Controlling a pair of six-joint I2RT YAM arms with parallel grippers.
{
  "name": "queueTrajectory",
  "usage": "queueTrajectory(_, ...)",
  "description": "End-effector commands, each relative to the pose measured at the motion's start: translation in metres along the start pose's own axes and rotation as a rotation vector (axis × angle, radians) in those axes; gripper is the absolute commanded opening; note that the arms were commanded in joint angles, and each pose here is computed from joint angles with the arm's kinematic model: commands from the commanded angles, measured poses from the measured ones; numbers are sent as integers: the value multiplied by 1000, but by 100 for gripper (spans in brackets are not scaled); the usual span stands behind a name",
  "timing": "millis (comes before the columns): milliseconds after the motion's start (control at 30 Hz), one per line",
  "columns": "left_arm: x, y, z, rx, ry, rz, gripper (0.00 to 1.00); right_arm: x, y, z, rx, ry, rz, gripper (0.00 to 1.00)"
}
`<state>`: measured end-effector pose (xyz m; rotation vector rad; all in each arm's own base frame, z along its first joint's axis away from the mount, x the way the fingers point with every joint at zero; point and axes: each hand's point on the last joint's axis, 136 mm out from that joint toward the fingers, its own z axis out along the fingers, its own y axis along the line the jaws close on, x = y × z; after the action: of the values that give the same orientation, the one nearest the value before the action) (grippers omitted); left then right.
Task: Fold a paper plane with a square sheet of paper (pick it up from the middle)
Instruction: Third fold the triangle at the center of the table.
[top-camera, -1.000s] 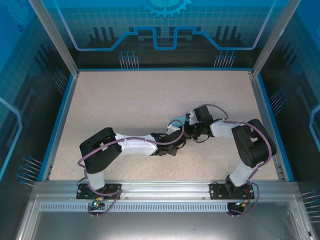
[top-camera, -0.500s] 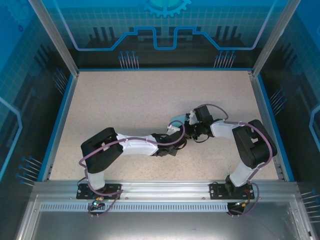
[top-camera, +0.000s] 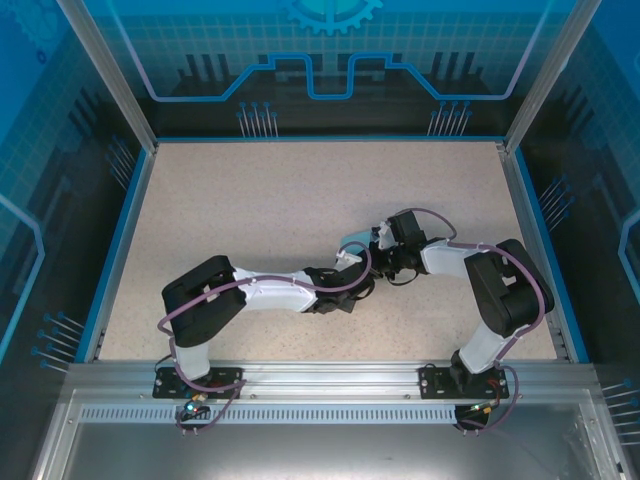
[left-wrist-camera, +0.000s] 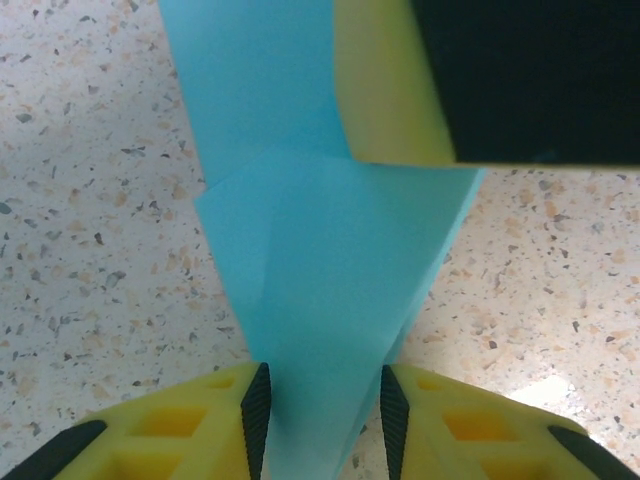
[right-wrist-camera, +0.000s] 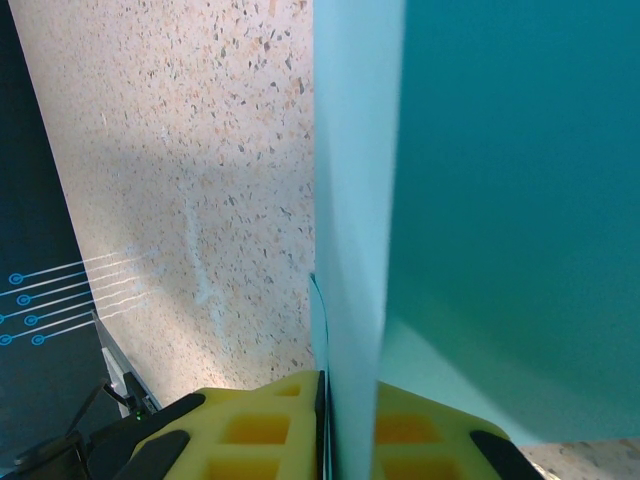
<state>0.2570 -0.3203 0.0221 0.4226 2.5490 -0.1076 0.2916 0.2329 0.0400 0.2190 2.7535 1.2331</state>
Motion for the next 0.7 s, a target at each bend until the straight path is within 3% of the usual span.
queueTrajectory(0,-12,-11,-10,39,-35,6,37,6,8,2,-12,28,-1,12)
queueTrajectory(400,-14,-11,-25,79,-63,-23,43,5,4,1,15,22,3,12)
queueTrajectory(600,-1,-14,-38,173,-21,-74,28,5,-4,3,40,20,10,11)
queueTrajectory(667,0,-13,-42,214,-12,-100,25,6,-4,3,43,22,10,15)
